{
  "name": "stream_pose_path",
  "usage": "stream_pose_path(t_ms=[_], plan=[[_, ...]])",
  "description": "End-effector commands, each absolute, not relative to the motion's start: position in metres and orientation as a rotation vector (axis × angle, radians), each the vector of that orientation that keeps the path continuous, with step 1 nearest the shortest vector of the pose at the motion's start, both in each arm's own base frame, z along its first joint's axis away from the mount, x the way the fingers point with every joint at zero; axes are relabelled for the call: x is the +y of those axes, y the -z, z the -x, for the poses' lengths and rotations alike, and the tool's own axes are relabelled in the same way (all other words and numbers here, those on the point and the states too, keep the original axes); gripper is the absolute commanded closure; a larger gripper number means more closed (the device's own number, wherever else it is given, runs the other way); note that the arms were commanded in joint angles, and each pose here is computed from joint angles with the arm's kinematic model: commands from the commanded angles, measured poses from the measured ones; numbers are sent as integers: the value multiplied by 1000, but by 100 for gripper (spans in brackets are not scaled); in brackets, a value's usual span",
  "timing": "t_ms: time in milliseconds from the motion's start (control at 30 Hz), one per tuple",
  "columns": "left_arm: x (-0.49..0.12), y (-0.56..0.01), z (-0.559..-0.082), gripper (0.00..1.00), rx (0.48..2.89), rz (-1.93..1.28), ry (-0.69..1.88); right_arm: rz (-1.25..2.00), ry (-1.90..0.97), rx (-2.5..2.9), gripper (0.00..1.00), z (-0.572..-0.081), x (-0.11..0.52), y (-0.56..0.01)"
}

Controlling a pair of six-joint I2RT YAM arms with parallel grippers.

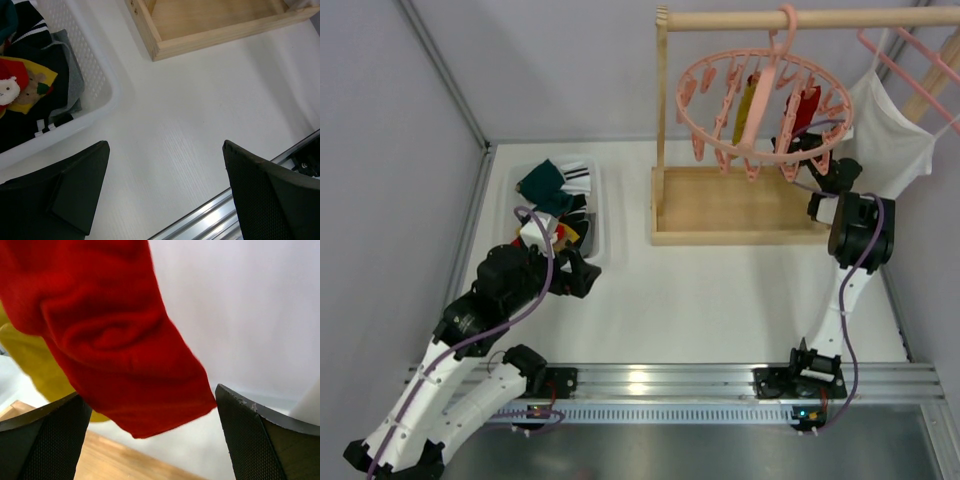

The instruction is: Remove the socks clipped to the hanger

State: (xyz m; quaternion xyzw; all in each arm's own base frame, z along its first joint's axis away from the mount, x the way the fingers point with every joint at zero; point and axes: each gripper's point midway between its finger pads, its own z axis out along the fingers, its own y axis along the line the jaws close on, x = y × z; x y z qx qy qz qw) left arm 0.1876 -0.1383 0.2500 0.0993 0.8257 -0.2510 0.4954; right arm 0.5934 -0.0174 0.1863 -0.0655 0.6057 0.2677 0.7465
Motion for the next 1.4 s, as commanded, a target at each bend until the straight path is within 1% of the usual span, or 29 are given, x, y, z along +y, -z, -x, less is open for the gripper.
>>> stream_pose_path(t_ms=[0, 67, 100, 200, 267, 300, 333, 367, 467, 533, 600, 667, 700, 767, 800, 967, 1000, 1100, 1367], plan=[[-144, -260, -194, 2, 1953, -260, 624, 337, -515, 1061, 1, -587, 4, -256], [-144, -260, -195, 2, 1951, -260, 625, 361, -522, 1056, 10, -588, 13, -259], [-144, -260, -194, 2, 1952, -259, 623, 363, -526, 1055, 19, -588, 15, -260], [-144, -260, -194, 2, 1949, -258, 624, 369, -546, 1030, 28, -583, 20, -262], [-144, -260, -195, 2, 1949, -257, 623, 361, -565, 1026, 39, -578, 22, -260], [-144, -261, -194, 2, 1948, -259, 626, 357, -575, 1023, 74, -576, 22, -261], [-144, -260, -194, 2, 1949, -259, 625, 354, -572, 1004, 86, -571, 22, -263], [-144, -260, -194, 2, 1950, -258, 624, 349, -571, 998, 90, -569, 22, -264], [-143, -262, -193, 2, 1940, -257, 627, 335, -571, 976, 91, -558, 23, -271], [-143, -263, -193, 2, 1940, -257, 627, 308, -581, 963, 94, -547, 23, -276], [-143, -262, -194, 2, 1940, -257, 627, 312, -556, 949, 100, -537, 24, -287], [-144, -263, -193, 2, 1939, -259, 630, 294, -548, 968, 100, -529, 27, -282], [-144, -262, -193, 2, 1940, -260, 631, 307, -537, 952, 100, -523, 29, -291], [-144, -263, -192, 2, 1939, -263, 634, 297, -544, 968, 100, -515, 32, -288], [-144, -263, -192, 2, 1937, -263, 635, 306, -522, 949, 100, -510, 32, -298], [-143, -264, -193, 2, 1934, -255, 627, 272, -508, 950, 100, -494, 31, -304], [-143, -264, -193, 2, 1933, -256, 629, 276, -498, 933, 100, -488, 32, -312], [-143, -264, -193, 2, 1934, -254, 628, 255, -497, 952, 100, -477, 34, -308], [-142, -265, -194, 2, 1931, -249, 624, 86, -476, 968, 100, -440, 23, -307]])
